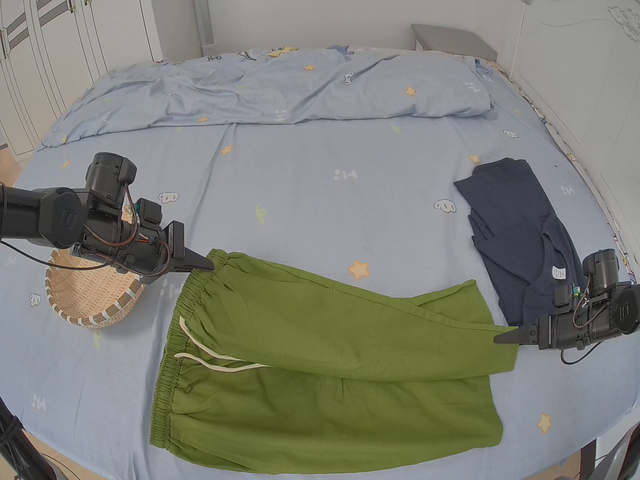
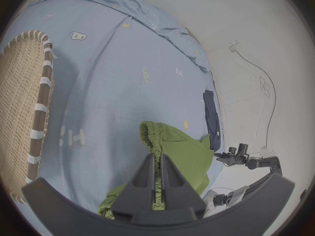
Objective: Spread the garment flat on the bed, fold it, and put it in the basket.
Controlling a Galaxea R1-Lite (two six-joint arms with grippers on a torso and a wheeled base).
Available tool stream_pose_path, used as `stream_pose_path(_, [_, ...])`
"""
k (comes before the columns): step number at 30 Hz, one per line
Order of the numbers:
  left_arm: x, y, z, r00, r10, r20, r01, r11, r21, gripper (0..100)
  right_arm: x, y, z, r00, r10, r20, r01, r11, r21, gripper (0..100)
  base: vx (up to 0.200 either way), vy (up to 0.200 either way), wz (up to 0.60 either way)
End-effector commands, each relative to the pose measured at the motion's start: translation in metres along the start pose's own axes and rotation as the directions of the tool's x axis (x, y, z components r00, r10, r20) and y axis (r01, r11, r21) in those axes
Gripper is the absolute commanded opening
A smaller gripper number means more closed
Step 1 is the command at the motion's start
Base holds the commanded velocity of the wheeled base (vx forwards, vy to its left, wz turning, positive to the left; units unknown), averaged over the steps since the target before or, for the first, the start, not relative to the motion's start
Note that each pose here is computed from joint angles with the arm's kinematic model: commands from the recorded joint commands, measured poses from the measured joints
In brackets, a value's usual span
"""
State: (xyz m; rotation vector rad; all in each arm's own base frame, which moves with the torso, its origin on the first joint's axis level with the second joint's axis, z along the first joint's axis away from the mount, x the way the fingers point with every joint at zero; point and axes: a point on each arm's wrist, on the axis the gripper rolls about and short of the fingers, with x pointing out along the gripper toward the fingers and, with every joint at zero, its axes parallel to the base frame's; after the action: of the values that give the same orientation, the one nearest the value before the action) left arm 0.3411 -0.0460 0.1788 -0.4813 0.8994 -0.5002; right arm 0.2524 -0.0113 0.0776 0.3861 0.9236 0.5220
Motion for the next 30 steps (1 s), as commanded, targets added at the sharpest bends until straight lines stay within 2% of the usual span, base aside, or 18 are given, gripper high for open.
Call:
stream_pose_path(1, [-0.001, 0.001, 0.001, 1.0, 0.001, 0.005, -0.001, 1.0, -0.002, 0, 0.005, -0.001, 0.005, 1.0, 0.013, 0.004, -0.013, 1.0, 0.007, 100, 0.0, 0.0, 0.0])
stream_pose_path(6, [-0.002, 0.001, 0.001, 1.0, 0.002, 0.007, -0.002, 1.0, -0.002, 0, 0.009, -0.002, 0.005, 1.0, 0.026, -0.007, -0.026, 1.0, 0.017, 100, 0.0, 0.0, 0.0])
stream_pose_path(7, [-0.002, 0.001, 0.001, 1.0, 0.002, 0.007, -0.002, 1.0, -0.002, 0, 0.01, -0.001, 0.006, 1.0, 0.027, -0.008, -0.026, 1.0, 0.016, 0, 0.0, 0.0, 0.0])
stream_pose_path(23, [-0.004, 0.001, 0.002, 1.0, 0.003, 0.013, -0.003, 1.0, -0.001, 0, 0.006, -0.001, 0.006, 1.0, 0.02, 0.01, -0.02, 1.0, 0.017, 0, 0.0, 0.0, 0.0])
stream_pose_path(26, [-0.006, 0.001, 0.003, 1.0, 0.004, 0.021, -0.004, 1.0, -0.002, 0, -0.004, 0.008, 0.013, 0.998, 0.02, 0.054, -0.019, 1.0, -0.01, 0, 0.0, 0.0, 0.0])
stream_pose_path(28, [-0.007, 0.001, 0.003, 1.0, 0.008, 0.026, -0.008, 1.0, -0.001, 0, -0.017, 0.019, 0.026, 0.993, 0.025, 0.12, -0.02, 0.999, -0.041, 0, 0.0, 0.0, 0.0])
stream_pose_path(30, [-0.007, 0.0, 0.004, 1.0, 0.009, 0.028, -0.009, 1.0, -0.002, 0, -0.019, 0.021, 0.029, 0.991, 0.027, 0.128, -0.021, 0.999, -0.045, 0, 0.0, 0.0, 0.0])
